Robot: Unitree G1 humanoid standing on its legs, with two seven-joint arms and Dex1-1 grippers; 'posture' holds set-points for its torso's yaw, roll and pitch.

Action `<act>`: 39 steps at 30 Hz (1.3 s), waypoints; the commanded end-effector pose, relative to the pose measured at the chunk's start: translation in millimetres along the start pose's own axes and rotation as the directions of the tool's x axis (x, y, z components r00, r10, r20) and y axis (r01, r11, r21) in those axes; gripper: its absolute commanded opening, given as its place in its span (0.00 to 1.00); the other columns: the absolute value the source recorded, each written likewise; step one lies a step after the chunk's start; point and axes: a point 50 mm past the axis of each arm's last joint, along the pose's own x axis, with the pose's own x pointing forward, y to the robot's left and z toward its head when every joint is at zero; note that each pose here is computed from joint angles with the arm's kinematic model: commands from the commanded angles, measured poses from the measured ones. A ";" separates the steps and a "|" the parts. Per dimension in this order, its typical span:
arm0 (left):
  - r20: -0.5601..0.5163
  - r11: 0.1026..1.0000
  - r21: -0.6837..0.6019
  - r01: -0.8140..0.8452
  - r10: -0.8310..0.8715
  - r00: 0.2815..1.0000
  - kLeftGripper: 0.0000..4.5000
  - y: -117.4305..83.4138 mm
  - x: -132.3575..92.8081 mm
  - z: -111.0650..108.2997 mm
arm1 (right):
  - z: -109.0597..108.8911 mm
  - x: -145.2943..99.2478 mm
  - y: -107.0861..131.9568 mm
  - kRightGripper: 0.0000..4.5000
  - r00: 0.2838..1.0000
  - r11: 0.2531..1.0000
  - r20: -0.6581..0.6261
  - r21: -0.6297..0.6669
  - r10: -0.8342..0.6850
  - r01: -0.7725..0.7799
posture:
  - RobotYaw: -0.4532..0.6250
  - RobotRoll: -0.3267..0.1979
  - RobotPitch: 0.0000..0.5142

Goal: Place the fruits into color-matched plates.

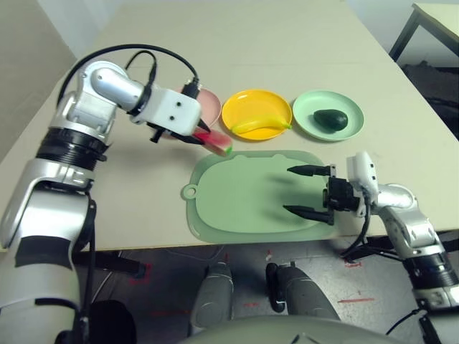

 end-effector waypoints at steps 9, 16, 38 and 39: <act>-0.340 0.983 -0.076 -0.167 0.131 0.931 0.24 -3.7 -15.0 -50.9 | 16.2 0.0 27.3 1.00 0.988 0.987 0.044 0.070 -0.151 0.147 | 0.49 0.62 0.31; -0.459 0.942 -0.021 -0.335 0.289 0.840 0.24 -1.5 -3.0 -65.1 | 18.8 -6.0 31.0 1.00 0.988 0.986 0.034 0.070 -0.153 0.150 | 0.48 0.62 0.32; -0.426 0.926 0.027 -0.378 0.352 0.833 1.00 -7.2 27.6 -65.1 | 9.2 -21.0 24.4 1.00 0.985 0.982 0.012 0.080 -0.173 0.171 | 0.45 0.62 0.36; -0.421 0.922 0.026 -0.386 0.361 0.832 1.00 -5.8 25.7 -64.4 | 9.2 -20.4 23.1 1.00 0.985 0.982 0.014 0.079 -0.171 0.169 | 0.45 0.62 0.37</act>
